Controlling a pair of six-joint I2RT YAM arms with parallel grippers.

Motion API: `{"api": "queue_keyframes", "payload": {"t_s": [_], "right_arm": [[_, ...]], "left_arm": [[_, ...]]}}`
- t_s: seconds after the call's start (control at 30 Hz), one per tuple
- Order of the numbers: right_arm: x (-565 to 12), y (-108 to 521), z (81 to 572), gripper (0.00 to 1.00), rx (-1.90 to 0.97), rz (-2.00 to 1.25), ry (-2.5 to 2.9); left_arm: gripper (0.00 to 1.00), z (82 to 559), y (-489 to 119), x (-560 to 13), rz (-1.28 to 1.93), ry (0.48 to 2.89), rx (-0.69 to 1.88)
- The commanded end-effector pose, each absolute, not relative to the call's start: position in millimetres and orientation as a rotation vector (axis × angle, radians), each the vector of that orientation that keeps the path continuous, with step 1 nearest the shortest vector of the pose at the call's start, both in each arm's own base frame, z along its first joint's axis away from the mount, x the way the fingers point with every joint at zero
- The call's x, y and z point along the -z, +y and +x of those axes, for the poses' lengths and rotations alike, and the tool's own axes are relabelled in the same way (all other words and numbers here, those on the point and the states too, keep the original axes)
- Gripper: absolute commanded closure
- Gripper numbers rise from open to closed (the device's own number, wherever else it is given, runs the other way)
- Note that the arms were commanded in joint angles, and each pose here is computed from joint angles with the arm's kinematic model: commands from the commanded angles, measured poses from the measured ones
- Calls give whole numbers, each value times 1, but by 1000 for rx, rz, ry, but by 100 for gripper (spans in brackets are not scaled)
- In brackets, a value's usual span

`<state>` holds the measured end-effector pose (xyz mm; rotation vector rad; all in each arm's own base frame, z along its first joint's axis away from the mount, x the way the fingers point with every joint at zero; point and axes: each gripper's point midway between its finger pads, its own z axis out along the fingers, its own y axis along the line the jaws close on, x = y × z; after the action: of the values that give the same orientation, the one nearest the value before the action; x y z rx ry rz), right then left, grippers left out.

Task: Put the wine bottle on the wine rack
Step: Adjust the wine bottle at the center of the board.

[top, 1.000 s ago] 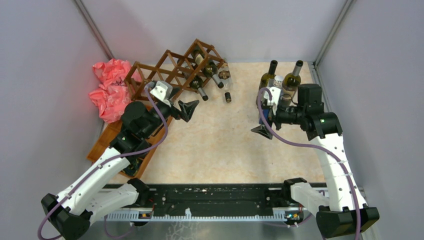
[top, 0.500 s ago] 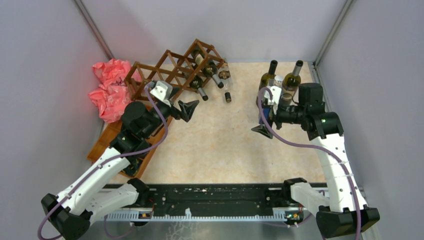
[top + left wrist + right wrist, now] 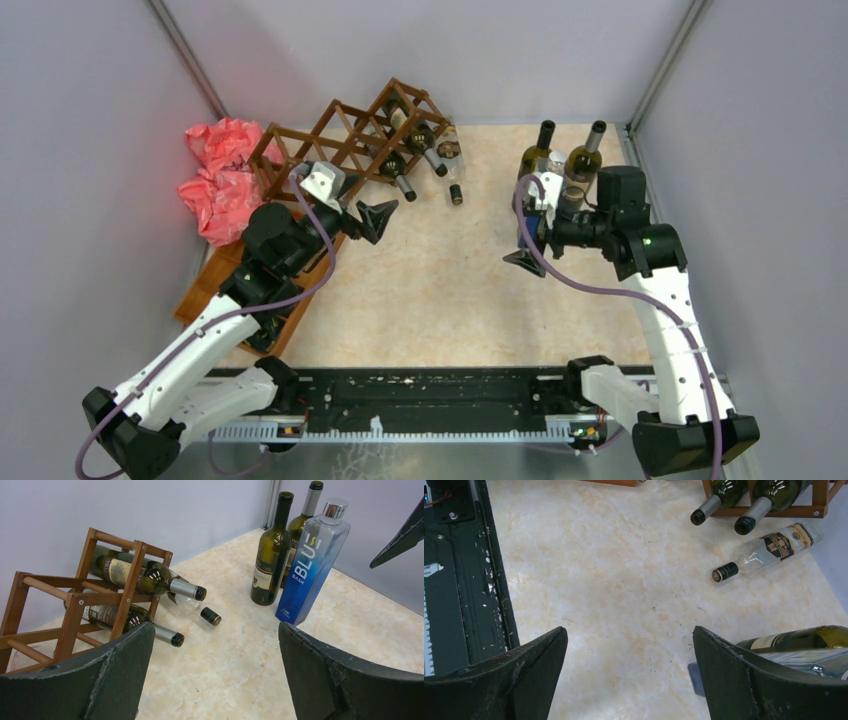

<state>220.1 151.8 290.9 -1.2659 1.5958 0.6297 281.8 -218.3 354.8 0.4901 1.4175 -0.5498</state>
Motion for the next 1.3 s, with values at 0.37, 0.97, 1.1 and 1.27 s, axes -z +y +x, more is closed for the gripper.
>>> {"api": "queue_keyframes", "payload": {"t_s": [0.37, 0.97, 1.1, 1.27], "right_arm": [[-318, 147, 220, 6, -553, -1275, 1539], [-336, 141, 218, 6, -498, -1264, 1548], [-337, 139, 220, 6, -490, -1257, 1554], [-333, 140, 221, 6, -503, -1252, 1562]], "left_arm": [[1, 279, -217, -365, 496, 1371, 555], [1, 279, -216, -366, 492, 1369, 548], [1, 279, -216, -366, 493, 1367, 550], [1, 279, -216, -365, 492, 1371, 550]]}}
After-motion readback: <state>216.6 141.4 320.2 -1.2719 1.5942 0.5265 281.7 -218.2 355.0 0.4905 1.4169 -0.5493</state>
